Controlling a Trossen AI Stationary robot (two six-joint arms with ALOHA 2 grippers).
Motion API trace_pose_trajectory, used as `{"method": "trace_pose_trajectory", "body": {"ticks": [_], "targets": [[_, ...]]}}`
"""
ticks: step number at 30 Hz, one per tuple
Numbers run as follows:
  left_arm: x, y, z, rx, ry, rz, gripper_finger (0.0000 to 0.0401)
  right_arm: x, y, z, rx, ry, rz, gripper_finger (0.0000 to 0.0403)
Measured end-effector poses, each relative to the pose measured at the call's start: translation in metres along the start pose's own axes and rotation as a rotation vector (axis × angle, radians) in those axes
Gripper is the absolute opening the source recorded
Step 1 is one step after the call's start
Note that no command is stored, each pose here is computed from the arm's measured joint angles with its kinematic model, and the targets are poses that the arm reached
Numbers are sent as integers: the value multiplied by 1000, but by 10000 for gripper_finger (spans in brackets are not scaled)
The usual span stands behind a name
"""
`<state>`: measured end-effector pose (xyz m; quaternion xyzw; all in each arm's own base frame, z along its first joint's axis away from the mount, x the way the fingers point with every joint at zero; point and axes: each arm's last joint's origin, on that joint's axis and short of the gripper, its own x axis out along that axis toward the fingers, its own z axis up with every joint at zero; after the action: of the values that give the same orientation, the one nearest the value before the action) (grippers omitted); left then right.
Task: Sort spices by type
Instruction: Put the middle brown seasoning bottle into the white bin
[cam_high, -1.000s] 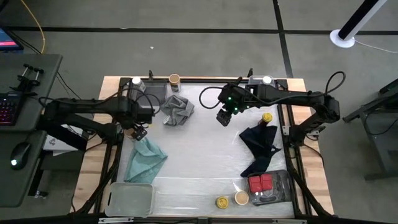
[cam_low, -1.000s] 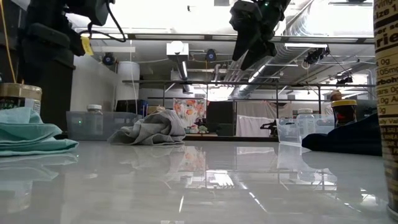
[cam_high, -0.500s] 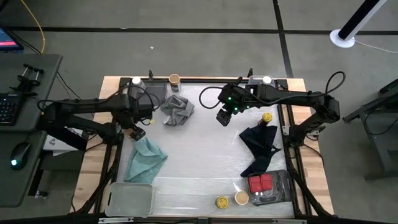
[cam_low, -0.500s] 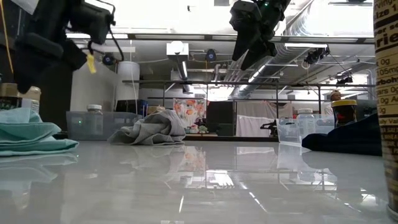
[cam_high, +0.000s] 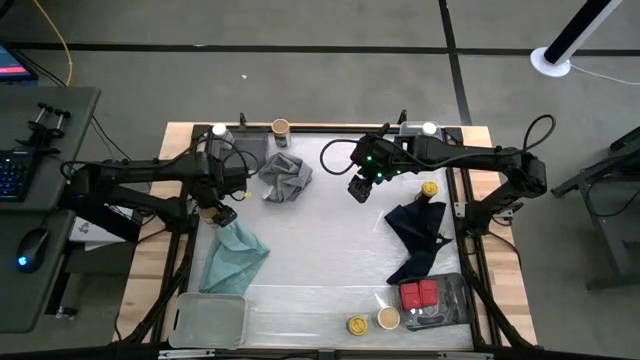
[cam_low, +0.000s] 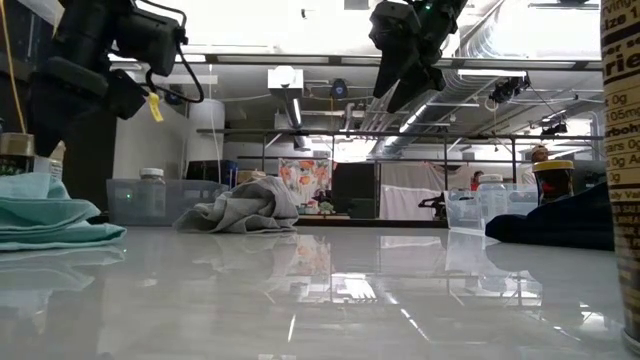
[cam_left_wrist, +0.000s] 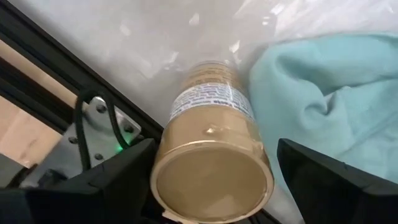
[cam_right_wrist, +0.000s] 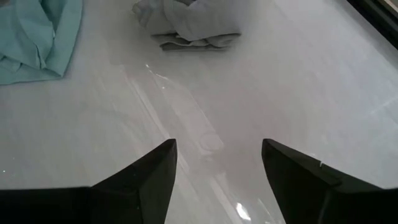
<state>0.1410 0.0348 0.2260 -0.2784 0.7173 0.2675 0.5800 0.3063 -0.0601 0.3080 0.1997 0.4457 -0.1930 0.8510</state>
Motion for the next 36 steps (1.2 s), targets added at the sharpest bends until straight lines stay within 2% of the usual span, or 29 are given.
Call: {"method": "trace_pose_trajectory", "body": {"ticks": [18, 22, 27, 32, 36], "targets": [[-4, -1, -1, -32, 17, -30, 239, 0, 0, 0, 0, 0, -1, 233], [-34, -6, 4, -6, -87, -91, 236, 0, -1, 0, 0, -7, -19, 233], [-92, -11, 3, 29, -273, -212, 235, 0, -1, 0, 0, -10, -26, 233], [-146, -22, -23, 146, -352, -402, 235, 0, -1, 0, 0, -10, -26, 233], [-165, -39, -50, 268, -326, -517, 235, 0, -1, 0, -4, -10, -26, 233]]}}
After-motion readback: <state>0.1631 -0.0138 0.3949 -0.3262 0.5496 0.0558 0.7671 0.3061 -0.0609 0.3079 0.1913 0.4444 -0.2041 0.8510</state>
